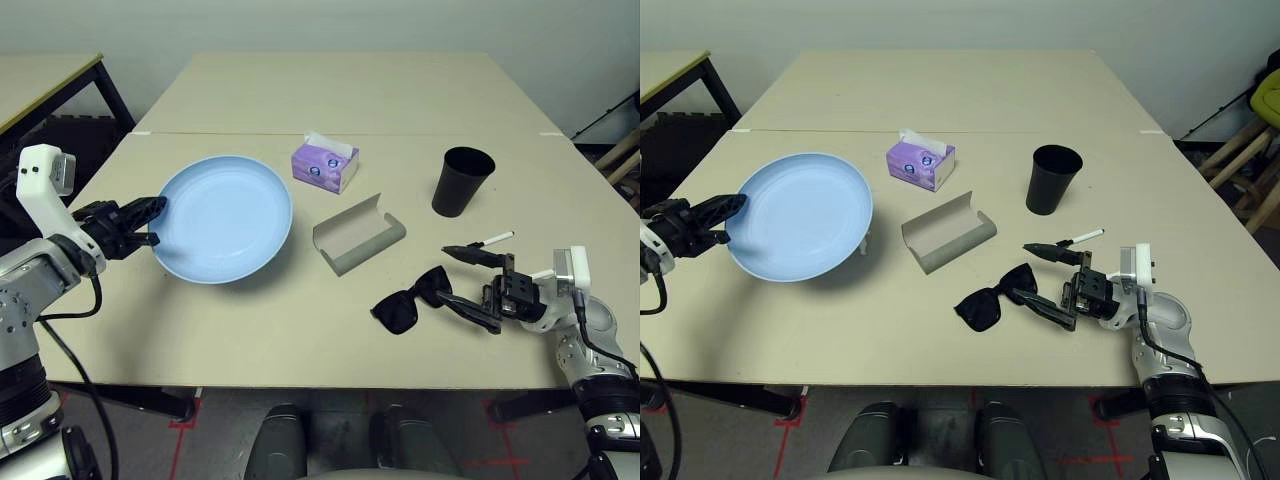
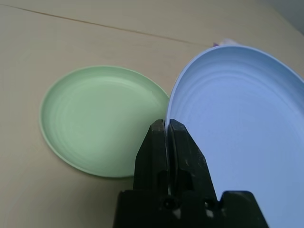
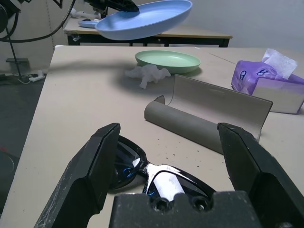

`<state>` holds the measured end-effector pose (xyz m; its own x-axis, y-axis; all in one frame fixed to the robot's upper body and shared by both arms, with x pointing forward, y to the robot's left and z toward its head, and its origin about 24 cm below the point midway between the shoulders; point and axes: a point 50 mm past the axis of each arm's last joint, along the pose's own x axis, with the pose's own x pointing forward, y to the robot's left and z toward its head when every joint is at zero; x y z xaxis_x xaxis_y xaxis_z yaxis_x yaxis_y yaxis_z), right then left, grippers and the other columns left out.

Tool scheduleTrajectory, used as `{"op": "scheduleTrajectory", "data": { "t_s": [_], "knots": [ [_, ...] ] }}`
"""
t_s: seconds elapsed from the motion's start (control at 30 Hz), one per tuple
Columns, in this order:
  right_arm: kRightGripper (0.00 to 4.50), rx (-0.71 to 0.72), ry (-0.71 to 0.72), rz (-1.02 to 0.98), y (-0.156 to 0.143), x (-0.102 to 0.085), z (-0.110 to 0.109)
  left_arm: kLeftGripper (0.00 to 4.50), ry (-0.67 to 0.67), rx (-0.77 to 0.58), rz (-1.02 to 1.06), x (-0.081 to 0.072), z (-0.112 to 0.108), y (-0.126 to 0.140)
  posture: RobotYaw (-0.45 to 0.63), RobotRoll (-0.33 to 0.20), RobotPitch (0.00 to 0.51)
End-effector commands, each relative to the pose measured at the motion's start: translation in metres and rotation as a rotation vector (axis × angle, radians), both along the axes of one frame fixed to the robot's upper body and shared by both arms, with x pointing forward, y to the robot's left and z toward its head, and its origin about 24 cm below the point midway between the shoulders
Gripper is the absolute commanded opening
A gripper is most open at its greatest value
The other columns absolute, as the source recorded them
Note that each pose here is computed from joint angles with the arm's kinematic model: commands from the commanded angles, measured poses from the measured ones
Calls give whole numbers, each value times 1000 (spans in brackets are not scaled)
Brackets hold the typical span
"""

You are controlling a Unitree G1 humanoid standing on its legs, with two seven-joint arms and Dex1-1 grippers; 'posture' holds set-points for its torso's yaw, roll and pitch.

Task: Organize and tidy the items on the table.

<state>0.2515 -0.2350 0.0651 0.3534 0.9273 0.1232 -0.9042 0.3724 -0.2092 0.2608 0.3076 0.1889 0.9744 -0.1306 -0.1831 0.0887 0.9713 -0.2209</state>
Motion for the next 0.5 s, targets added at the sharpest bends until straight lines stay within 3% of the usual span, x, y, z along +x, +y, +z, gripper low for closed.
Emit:
{"op": "scheduleTrajectory", "data": {
  "t_s": [0.03,0.17,0.5],
  "knots": [
    [4500,-18,-6,-2,-3,0,1,18,-18,51,156,6,-6,3,168,0,36],
    [4500,-16,-8,-7,-3,0,1,18,-32,103,282,11,-16,1,167,0,39],
    [4500,-22,-6,-12,-3,0,0,18,-125,113,511,25,-10,-15,165,0,39]
  ]
}}
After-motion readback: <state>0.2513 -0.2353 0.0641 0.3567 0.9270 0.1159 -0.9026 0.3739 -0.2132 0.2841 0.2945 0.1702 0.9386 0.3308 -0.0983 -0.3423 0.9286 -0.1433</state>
